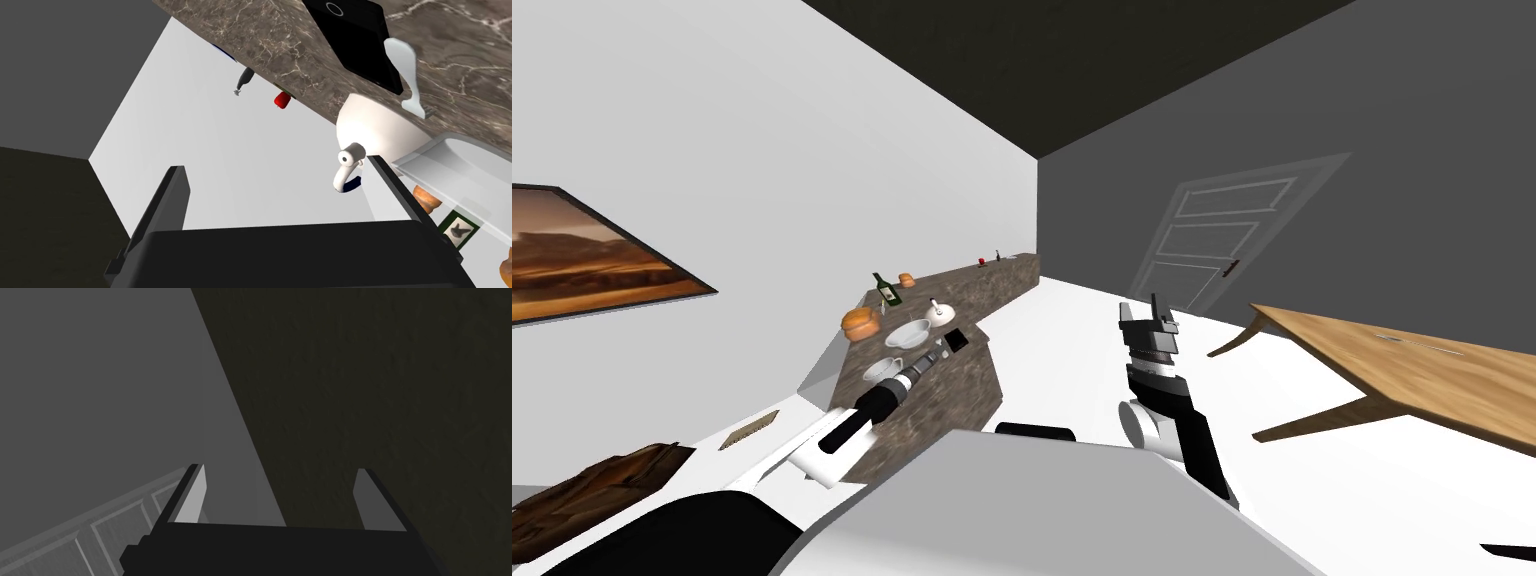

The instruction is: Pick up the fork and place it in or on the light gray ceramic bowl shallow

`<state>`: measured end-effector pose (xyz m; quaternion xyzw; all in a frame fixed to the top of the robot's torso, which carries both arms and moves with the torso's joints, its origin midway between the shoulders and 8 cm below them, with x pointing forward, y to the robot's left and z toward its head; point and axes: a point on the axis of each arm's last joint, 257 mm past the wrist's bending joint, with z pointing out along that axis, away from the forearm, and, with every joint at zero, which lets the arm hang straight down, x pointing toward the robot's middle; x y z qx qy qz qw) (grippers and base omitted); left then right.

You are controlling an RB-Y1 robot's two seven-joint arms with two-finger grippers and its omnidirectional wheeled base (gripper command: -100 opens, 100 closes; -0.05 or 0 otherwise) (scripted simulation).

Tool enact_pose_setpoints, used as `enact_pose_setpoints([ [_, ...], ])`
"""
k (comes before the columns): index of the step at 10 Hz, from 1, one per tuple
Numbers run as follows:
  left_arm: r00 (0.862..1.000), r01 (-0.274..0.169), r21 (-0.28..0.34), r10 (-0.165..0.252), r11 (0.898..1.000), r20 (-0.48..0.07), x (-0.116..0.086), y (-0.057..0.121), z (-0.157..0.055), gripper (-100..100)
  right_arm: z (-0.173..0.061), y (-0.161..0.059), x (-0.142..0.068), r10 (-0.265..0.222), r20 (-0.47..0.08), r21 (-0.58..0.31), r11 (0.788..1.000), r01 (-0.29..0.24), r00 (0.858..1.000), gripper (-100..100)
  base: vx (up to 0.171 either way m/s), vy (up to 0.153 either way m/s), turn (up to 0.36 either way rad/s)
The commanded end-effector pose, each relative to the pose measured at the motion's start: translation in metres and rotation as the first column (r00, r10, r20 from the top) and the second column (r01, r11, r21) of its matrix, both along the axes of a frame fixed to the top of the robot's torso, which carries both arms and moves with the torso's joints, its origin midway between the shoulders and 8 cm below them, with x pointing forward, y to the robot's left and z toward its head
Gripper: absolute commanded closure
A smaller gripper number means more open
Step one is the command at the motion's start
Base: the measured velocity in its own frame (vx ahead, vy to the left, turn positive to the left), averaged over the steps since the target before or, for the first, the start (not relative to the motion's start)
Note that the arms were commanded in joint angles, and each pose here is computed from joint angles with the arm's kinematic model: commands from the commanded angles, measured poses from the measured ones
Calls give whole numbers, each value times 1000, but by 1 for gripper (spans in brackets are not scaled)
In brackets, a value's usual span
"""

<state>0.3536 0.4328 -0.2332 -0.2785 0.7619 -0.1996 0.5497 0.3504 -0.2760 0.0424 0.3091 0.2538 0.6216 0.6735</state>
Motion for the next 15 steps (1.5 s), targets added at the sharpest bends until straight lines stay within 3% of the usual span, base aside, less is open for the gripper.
enact_pose_setpoints([
  [1, 998, -19, 38, 22, 999, -64, -6, 19, -14, -100, 0, 0, 0, 0, 0, 0, 1000, 0, 1000, 0, 60, -22, -52],
  [2, 993, -34, 67, 42, 997, -114, -13, 34, -26, -100, 0, 0, 0, 0, 0, 0, 1000, 0, 1000, 0, 102, -38, -85],
  [3, 992, -35, 72, 43, 997, -118, -13, 35, -26, -100, 0, 0, 0, 0, 0, 0, 1000, 0, 1000, 0, 79, -30, -22],
  [5, 972, -67, 134, 95, 989, -215, -29, 68, -48, -100, 0, 0, 0, 0, 0, 0, 1000, 0, 1000, 0, 96, -44, -44],
  [6, 972, -64, 138, 93, 988, -217, -29, 68, -47, -100, 0, 0, 0, 0, 0, 0, 1000, 0, 1000, 0, 91, -39, -12],
  [10, 906, -105, 262, 201, 959, -371, -64, 130, -76, -100, 0, 0, 0, 0, 0, 0, 1000, 0, 1000, 0, 132, -33, -29],
  [15, 819, -130, 376, 313, 917, -481, -102, 187, -90, -100, 0, 0, 0, 0, 0, 0, 1000, 0, 1000, 0, 132, -33, -4],
])
